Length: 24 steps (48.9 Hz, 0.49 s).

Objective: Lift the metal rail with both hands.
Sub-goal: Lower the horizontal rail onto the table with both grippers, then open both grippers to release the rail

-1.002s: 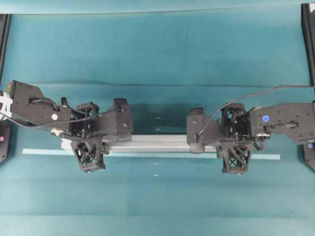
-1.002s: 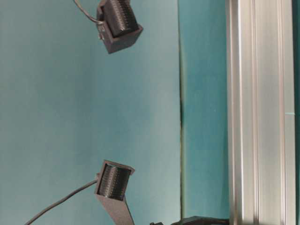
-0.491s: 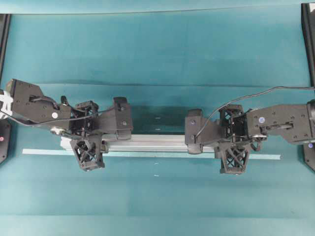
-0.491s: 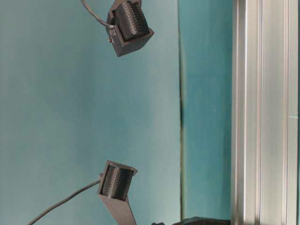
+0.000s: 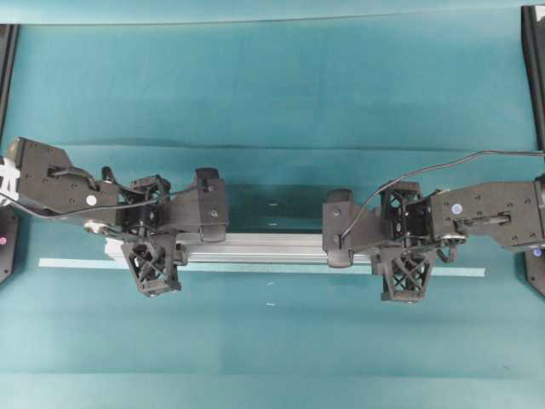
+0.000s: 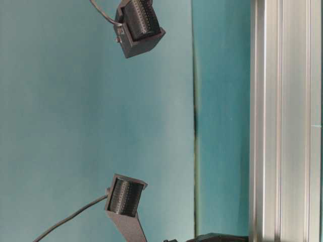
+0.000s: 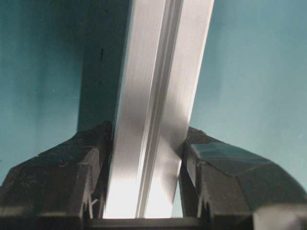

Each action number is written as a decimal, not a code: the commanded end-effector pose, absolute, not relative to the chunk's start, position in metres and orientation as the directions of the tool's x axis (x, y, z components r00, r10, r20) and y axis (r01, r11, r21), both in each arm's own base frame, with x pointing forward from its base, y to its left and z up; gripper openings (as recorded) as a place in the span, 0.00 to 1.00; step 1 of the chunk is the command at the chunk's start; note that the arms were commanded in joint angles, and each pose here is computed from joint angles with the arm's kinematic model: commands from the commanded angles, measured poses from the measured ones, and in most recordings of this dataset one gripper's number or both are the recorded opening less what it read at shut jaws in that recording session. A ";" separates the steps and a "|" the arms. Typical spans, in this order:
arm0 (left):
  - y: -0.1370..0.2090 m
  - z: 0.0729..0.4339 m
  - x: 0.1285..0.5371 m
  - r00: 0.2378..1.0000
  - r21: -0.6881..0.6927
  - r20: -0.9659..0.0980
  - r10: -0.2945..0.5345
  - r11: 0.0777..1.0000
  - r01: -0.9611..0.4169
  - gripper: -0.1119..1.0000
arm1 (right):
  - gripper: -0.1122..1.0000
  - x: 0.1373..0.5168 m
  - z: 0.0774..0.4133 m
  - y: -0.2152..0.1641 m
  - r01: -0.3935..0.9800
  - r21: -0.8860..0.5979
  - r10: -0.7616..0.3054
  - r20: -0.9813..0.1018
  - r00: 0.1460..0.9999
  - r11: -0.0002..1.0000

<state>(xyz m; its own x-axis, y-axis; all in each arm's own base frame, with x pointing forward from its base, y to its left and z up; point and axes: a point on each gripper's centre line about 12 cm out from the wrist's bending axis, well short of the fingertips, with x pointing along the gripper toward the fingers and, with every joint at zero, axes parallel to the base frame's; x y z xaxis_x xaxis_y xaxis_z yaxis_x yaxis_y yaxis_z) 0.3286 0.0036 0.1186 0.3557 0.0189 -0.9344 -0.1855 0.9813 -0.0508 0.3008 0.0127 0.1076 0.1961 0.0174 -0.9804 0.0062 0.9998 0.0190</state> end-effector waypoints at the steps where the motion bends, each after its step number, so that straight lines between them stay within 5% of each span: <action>1: 0.005 0.121 0.332 0.383 -0.066 -0.924 0.018 0.977 -0.205 0.39 | 0.45 0.298 0.100 0.020 0.006 0.034 0.033 -0.984 0.177 0.999; 10: 0.002 0.120 0.331 0.386 -0.067 -0.923 0.014 0.978 -0.197 0.39 | 0.45 0.298 0.100 0.023 0.034 0.062 0.056 -0.983 0.172 0.997; 17: 0.002 0.120 0.328 0.387 -0.070 -0.922 0.014 0.977 -0.203 0.39 | 0.77 0.296 0.099 0.025 0.035 0.065 0.059 -0.986 0.155 0.997; 24: 0.001 0.123 0.328 0.396 -0.074 -0.918 0.013 0.976 -0.204 0.72 | 0.98 0.296 0.099 0.027 0.027 0.064 0.059 -0.986 0.158 0.998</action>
